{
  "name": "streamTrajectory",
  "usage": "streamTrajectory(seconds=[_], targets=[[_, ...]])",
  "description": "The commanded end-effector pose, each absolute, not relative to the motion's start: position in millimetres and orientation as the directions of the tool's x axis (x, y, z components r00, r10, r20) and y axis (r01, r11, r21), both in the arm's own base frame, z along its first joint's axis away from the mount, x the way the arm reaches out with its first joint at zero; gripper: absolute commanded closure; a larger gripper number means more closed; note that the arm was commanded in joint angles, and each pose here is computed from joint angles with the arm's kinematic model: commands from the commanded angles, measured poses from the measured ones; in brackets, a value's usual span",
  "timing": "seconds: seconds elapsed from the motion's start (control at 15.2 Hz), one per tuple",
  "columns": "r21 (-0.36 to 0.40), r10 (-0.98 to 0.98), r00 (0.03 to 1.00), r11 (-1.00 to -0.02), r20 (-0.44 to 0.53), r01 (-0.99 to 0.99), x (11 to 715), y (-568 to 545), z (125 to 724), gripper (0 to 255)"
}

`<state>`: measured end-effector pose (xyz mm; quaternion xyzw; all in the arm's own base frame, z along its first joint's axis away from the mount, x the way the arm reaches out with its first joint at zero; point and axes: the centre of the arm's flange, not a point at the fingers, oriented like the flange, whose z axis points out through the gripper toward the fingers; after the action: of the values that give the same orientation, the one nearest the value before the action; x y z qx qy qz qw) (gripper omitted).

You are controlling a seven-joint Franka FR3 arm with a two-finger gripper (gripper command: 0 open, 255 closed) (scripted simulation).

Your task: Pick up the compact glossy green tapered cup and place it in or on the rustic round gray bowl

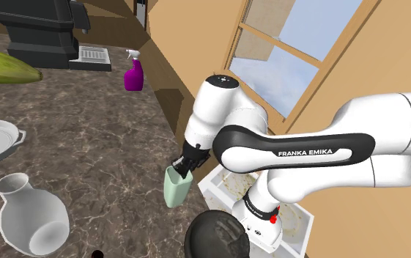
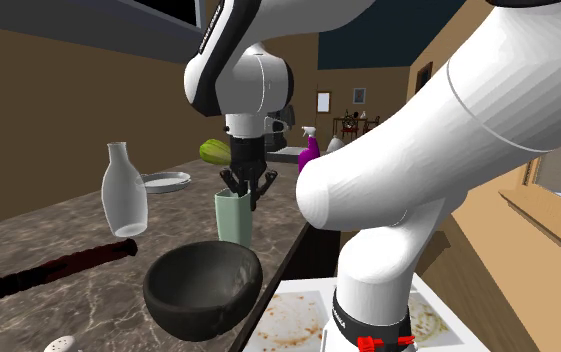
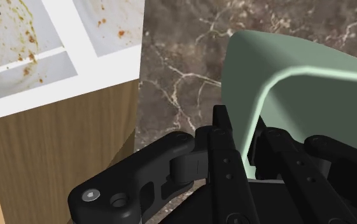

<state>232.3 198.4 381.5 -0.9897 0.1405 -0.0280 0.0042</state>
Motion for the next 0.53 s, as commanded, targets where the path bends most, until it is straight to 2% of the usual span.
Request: streamTrajectory(seconds=[0.0,0.46], targets=[[-0.016,-0.278,0.959,-0.961,0.054,-0.278,232.5,198.7,390.7,255],[-0.016,-0.278,0.959,-0.961,0.054,-0.278,232.5,198.7,427.7,255]])
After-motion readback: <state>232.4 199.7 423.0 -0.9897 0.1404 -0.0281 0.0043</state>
